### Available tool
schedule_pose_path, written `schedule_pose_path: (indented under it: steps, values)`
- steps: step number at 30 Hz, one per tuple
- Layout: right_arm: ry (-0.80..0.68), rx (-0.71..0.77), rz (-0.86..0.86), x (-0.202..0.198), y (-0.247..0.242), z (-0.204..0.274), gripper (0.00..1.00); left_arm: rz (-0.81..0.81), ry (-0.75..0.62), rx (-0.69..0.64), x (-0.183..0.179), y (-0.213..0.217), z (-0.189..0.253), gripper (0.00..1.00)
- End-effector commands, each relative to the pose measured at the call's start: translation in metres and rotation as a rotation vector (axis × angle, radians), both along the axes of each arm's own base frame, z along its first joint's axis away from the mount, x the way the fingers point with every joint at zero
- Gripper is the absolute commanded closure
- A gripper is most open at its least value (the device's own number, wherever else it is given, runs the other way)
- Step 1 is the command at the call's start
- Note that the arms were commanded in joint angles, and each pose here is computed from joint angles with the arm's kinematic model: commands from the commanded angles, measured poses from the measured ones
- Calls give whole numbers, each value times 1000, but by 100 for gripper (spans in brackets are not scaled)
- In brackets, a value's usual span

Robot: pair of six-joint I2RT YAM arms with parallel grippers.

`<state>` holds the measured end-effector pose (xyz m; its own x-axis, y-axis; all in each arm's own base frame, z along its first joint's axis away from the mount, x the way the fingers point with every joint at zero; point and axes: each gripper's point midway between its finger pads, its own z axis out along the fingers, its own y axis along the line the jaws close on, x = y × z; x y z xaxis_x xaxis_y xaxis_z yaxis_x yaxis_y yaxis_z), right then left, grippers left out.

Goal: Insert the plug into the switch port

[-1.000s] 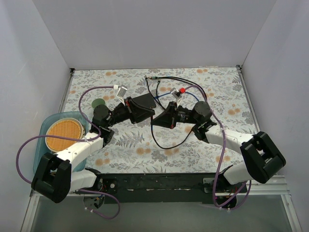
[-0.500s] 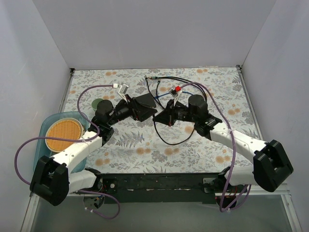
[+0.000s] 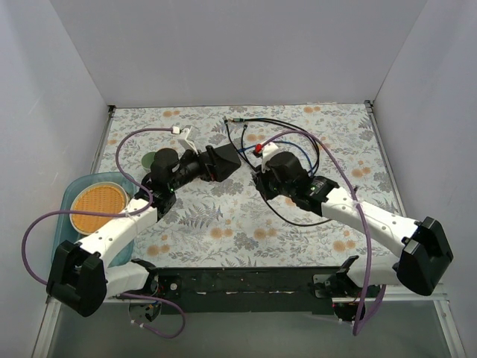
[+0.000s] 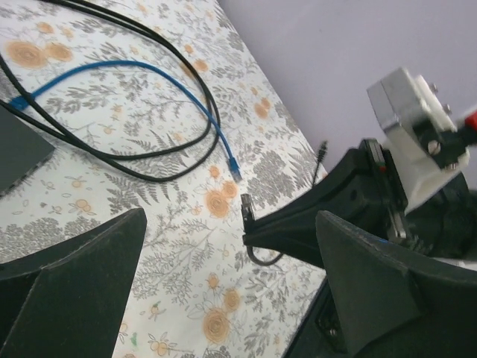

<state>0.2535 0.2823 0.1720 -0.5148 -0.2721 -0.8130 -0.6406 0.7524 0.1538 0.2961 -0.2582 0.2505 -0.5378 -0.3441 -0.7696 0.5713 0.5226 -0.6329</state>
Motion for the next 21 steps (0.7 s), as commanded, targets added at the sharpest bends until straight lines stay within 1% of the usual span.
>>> schedule_pose_path:
  steps: [1,6,7,11,13,14,15,16,17,18,19,20,21]
  values:
    - [-127,-235,-159,21,-29,1,99,102,-14,80,21,11,3,2]
    - [-176,-325,-216,22,-36,-3,99,206,13,149,42,22,-8,2]
    - [-184,-323,-217,22,-36,-1,99,220,34,170,45,23,-15,2]
    - [-190,-308,-212,21,-34,2,99,258,45,202,60,24,-17,2]
    - [-188,-301,-206,21,-33,3,99,304,68,238,72,29,-23,2]
    - [-187,-290,-202,21,-30,3,99,313,73,252,84,25,-22,2]
    - [-187,-275,-198,21,-28,6,99,326,74,278,91,25,-25,2]
    - [-182,-266,-197,21,-27,7,99,334,103,328,96,28,-35,2]
    - [-169,-246,-184,19,-24,8,99,329,141,378,106,25,-55,2]
    - [-165,-225,-181,18,-22,12,99,332,121,383,120,20,-42,2]
    - [-158,-214,-181,18,-22,13,99,334,142,451,126,23,-54,2]
    - [-143,-184,-161,15,-17,14,99,336,153,481,134,22,-59,2]
    - [-140,-155,-152,14,-15,19,99,356,159,517,155,18,-64,2]
